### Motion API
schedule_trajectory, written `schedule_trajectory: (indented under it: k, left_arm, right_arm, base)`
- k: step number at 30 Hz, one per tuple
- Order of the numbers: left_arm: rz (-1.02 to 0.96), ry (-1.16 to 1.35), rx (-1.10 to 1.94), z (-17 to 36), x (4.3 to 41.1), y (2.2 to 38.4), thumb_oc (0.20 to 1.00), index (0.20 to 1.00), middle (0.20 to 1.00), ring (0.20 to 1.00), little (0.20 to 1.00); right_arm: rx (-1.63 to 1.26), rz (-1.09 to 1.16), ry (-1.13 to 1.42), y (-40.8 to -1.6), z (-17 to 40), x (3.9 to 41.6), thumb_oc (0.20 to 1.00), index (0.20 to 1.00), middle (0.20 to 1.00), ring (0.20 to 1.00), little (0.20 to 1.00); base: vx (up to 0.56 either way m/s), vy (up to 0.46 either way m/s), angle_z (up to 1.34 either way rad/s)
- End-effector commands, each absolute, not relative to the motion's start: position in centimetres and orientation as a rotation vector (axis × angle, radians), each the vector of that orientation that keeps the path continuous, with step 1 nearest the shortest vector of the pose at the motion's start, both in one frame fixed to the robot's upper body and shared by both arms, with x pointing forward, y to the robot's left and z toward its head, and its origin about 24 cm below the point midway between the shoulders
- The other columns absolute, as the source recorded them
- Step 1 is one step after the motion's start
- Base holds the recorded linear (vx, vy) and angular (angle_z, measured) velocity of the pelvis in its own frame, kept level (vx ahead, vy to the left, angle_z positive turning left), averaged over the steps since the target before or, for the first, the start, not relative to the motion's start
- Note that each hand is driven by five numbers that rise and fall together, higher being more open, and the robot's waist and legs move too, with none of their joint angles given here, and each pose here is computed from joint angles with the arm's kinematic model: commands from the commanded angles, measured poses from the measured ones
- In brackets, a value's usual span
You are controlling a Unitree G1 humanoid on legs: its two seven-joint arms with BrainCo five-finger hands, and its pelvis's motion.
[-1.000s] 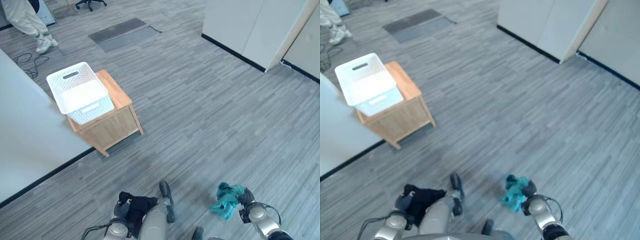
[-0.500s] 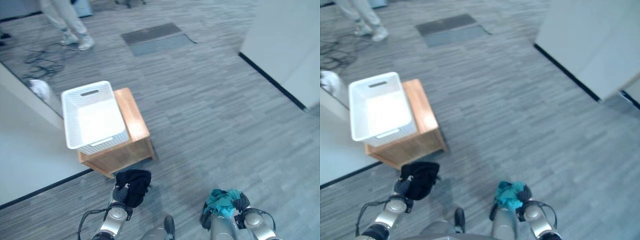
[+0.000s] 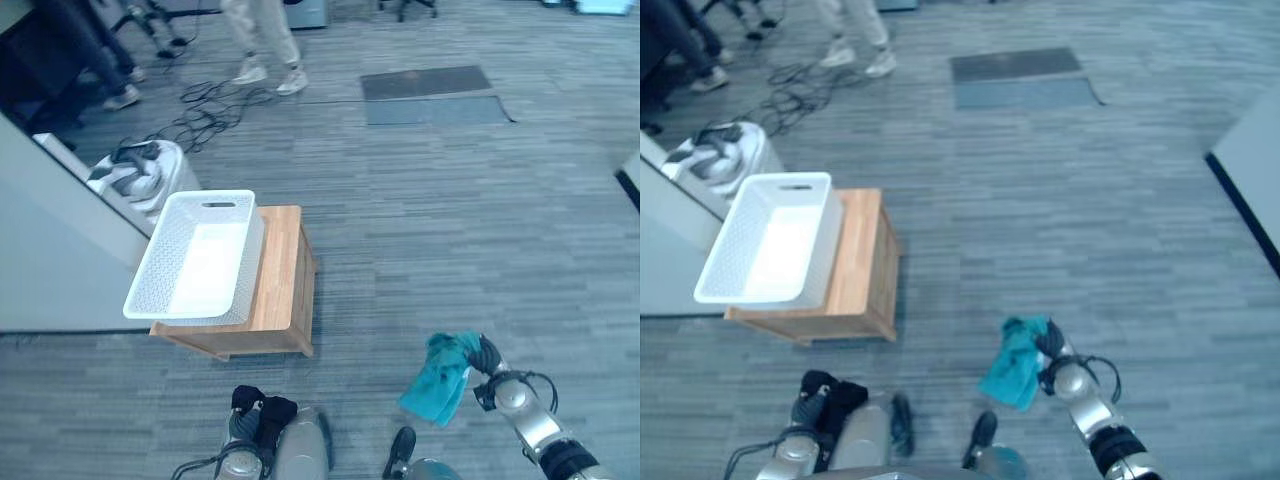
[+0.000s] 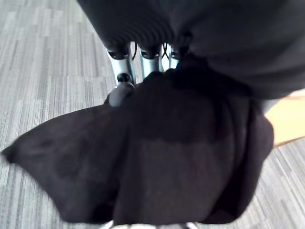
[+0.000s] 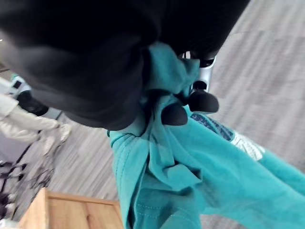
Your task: Tidy up the quilt and then pick up the clothes from the bed and put them into the laundry hamper.
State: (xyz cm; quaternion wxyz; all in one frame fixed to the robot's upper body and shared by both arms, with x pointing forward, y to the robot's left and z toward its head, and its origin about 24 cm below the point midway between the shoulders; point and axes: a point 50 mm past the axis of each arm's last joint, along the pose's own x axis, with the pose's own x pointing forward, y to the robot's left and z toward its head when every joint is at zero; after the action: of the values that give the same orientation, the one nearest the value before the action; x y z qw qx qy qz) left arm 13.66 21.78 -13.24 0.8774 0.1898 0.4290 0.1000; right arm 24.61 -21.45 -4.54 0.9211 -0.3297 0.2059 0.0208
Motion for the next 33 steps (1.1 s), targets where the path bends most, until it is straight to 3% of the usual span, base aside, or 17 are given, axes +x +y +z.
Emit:
schedule_trajectory:
  k: [1,7,12,16,28,33]
  left_arm:
    - [0.187,0.83,0.464,-12.2,15.1,22.7,0.2,0.2,0.2,0.2,0.2]
    - [0.254,0.839,0.458,-12.1,14.6,24.0,0.2,0.2,0.2,0.2,0.2]
    - [0.2,0.805,0.495,-11.9,15.8,23.4,0.2,0.2,0.2,0.2,0.2]
    - [0.227,0.845,0.54,-12.1,14.8,24.8,0.2,0.2,0.2,0.2,0.2]
    - [0.254,0.899,0.525,-12.4,12.9,26.1,0.2,0.2,0.2,0.2,0.2]
    - [0.244,0.978,0.547,-13.0,11.3,26.7,0.2,0.2,0.2,0.2,0.2]
  right_arm:
    - [-0.694,0.007,0.19,-21.7,-0.3,26.5,0.2,0.2,0.2,0.2,0.2]
    - [-0.737,0.072,0.079,-20.2,1.7,27.5,0.2,0.2,0.2,0.2,0.2]
    - [-0.721,-0.009,0.049,-22.2,3.0,26.5,0.2,0.2,0.2,0.2,0.2]
    - [-0.734,-0.064,-0.017,-23.1,4.8,26.6,0.2,0.2,0.2,0.2,0.2]
    - [-0.85,-0.274,-0.365,-26.4,15.7,29.5,0.2,0.2,0.2,0.2,0.2]
    - [-0.87,-0.284,-0.518,-25.0,20.1,30.9,0.2,0.2,0.2,0.2,0.2]
  base:
    - [0.43,0.134,1.26]
    - [0.37,0.009,1.59]
    - [0.34,-0.377,2.41]
    - [0.34,-0.327,2.21]
    - [0.16,-0.152,0.78]
    - [0.14,0.067,0.28]
